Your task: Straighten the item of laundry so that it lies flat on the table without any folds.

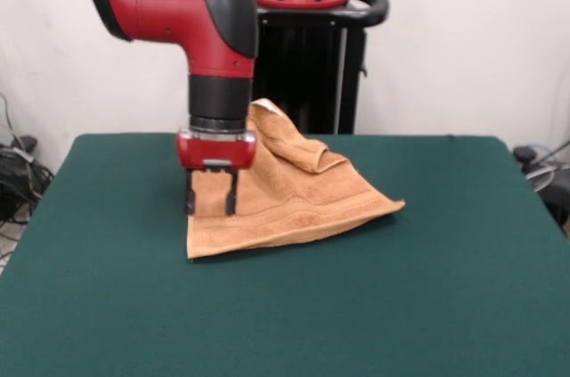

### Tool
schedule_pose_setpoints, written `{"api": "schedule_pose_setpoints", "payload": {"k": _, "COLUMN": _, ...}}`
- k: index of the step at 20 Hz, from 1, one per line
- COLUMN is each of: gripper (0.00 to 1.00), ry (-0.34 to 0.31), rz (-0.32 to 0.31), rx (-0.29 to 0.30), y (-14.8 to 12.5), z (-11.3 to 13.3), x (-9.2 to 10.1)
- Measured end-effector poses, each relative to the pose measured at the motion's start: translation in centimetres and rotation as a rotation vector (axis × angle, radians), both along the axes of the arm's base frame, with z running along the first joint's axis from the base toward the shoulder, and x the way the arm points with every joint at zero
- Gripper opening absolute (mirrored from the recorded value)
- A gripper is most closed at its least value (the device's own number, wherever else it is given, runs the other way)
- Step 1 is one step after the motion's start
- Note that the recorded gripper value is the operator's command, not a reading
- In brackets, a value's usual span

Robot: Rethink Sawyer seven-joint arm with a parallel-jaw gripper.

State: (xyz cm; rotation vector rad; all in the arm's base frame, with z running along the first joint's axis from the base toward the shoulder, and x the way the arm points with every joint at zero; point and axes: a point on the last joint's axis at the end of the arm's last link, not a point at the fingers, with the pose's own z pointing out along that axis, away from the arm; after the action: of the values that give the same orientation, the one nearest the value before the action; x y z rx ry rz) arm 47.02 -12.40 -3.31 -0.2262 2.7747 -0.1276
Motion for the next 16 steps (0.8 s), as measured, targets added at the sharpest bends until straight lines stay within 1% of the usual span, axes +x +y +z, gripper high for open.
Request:
{"api": "schedule_pose_setpoints", "payload": {"k": 3, "gripper": 1.00, "ry": 0.028, "rz": -0.014, "rx": -0.037, "y": -1.3, "z": 1.0, "x": -0.4}}
{"api": "schedule_pose_setpoints", "payload": {"k": 6, "gripper": 1.00, "ry": 0.030, "rz": -0.015, "rx": -0.057, "y": -1.8, "z": 1.8, "x": -0.3}}
{"api": "schedule_pose_setpoints", "payload": {"k": 7, "gripper": 0.00, "ry": 0.027, "rz": -0.013, "rx": -0.067, "y": -1.9, "z": 2.3, "x": 0.0}}
{"api": "schedule_pose_setpoints", "payload": {"k": 11, "gripper": 0.00, "ry": 0.025, "rz": -0.015, "rx": -0.072, "y": -2.1, "z": 2.8, "x": 0.3}}
{"api": "schedule_pose_setpoints", "payload": {"k": 16, "gripper": 0.00, "ry": 0.023, "rz": -0.038, "rx": -0.078, "y": -2.4, "z": 3.7, "x": 0.9}}
